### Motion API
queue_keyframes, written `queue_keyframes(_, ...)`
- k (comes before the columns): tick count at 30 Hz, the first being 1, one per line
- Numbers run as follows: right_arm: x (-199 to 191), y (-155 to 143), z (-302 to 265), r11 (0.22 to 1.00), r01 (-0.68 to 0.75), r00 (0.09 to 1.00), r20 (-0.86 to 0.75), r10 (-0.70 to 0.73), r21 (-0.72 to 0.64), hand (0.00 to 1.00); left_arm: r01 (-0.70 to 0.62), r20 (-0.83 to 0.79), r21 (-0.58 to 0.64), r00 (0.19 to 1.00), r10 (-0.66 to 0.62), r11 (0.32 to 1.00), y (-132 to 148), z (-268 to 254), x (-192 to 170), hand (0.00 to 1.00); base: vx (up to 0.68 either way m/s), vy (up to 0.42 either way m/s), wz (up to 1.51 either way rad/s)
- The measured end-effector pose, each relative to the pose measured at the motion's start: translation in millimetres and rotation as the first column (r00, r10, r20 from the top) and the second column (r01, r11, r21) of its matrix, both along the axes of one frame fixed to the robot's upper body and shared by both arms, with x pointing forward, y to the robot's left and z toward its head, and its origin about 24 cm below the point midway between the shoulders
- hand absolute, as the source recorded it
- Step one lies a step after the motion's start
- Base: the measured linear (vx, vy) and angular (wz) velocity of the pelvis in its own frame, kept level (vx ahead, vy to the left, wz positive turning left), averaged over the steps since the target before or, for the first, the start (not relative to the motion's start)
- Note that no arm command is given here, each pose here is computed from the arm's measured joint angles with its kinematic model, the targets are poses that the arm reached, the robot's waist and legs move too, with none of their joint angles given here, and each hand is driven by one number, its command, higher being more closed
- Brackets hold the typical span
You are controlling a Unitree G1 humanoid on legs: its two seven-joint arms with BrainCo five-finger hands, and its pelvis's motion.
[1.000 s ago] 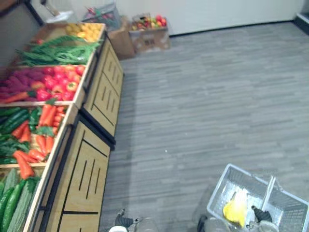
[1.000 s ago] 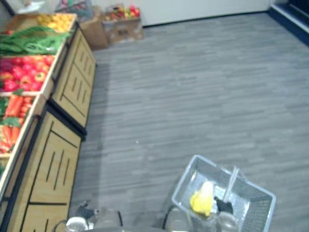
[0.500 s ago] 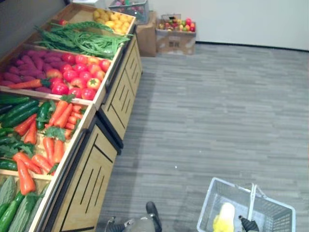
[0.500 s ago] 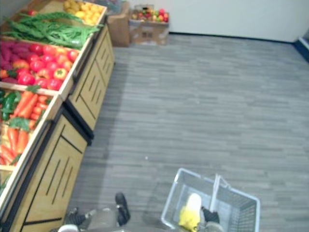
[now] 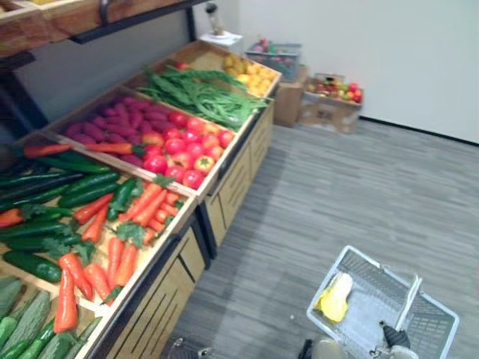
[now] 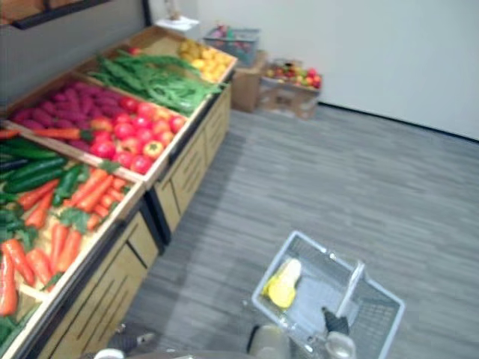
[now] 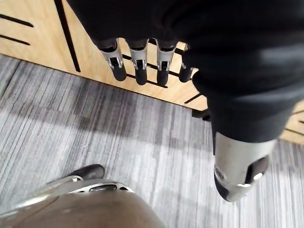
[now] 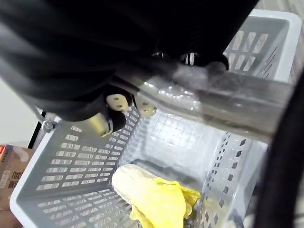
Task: Pick vegetable in the basket
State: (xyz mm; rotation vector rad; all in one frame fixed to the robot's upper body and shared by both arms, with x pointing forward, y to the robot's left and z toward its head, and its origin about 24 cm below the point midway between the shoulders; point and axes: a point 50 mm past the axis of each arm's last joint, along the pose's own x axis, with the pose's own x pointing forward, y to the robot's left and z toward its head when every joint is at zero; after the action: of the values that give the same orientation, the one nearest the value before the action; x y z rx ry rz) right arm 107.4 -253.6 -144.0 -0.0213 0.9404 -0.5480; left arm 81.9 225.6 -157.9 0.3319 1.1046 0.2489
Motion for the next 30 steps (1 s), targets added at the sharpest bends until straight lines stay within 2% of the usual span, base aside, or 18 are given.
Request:
queue_keyframes(5, 0, -4, 2, 0.999, 0.042, 0.999, 0.020, -0.042, -0.001, 1.00, -0.091, 0.012, -0.052, 0.996, 0.092, 0.994, -12, -3, -4, 0.00, 0.35, -0.377, 0.34)
queue_keyframes(12, -43, -10, -7, 0.986, 0.164, 0.984, -0.078, -0.162, 0.018, 1.00, -0.173, 0.017, -0.072, 0.985, 0.174, 0.982, -10, -4, -13, 0.00, 0.28, -0.229, 0.65)
queue_keyframes(18, -78, -11, -13, 0.971, 0.237, 0.957, -0.181, -0.228, 0.029, 1.00, -0.143, 0.041, -0.029, 0.989, 0.144, 0.989, 4, 2, -12, 0.00, 0.23, -0.025, 1.41)
queue_keyframes(21, -80, -22, -10, 0.965, 0.263, 0.950, -0.178, -0.257, 0.014, 1.00, -0.103, 0.018, -0.022, 0.994, 0.104, 0.994, 3, 0, -16, 0.00, 0.18, 0.032, 1.44)
queue_keyframes(23, -67, -25, -9, 0.968, 0.252, 0.958, -0.146, -0.247, 0.016, 1.00, -0.106, 0.021, -0.032, 0.994, 0.107, 0.994, -6, -1, -10, 0.00, 0.14, 0.070, 1.13)
queue_keyframes(25, -57, -14, -11, 0.969, 0.244, 0.963, -0.130, -0.237, 0.047, 1.00, -0.111, -0.006, -0.007, 0.994, 0.111, 0.994, 5, -1, -15, 0.00, 0.12, -0.027, 0.82)
queue_keyframes(30, -44, -17, -8, 0.975, 0.220, 0.971, -0.103, -0.214, 0.042, 1.00, -0.133, -0.022, -0.051, 0.991, 0.132, 0.990, -12, -6, -20, 0.00, 0.07, 0.001, 0.28)
